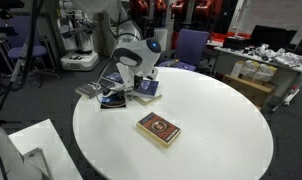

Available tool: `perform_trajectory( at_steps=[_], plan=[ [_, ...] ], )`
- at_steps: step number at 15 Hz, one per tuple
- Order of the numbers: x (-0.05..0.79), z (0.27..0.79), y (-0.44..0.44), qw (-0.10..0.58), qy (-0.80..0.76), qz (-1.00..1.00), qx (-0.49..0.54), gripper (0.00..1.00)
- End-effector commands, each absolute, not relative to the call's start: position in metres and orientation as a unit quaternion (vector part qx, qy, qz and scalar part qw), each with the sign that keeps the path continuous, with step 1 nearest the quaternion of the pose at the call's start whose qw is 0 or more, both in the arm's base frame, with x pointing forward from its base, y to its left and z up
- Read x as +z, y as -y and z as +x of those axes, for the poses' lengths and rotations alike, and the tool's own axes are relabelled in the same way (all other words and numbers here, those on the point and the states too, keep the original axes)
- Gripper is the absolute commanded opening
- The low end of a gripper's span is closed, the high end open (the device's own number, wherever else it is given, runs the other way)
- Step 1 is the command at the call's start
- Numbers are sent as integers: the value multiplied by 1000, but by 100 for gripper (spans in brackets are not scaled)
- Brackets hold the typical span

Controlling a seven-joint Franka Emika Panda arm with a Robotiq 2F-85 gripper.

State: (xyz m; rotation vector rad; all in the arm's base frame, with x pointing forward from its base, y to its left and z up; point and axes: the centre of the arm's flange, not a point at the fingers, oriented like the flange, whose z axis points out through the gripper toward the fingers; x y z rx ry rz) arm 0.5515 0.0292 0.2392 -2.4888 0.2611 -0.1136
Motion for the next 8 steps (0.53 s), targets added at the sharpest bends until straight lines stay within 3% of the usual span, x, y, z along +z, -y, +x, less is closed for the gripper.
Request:
perform_trajectory(
  at_steps=[1,8],
  plan=[
    [276,525,2,273,-101,-955,-50,3],
    [326,515,62,229,-118,-963,-82,3]
  ],
)
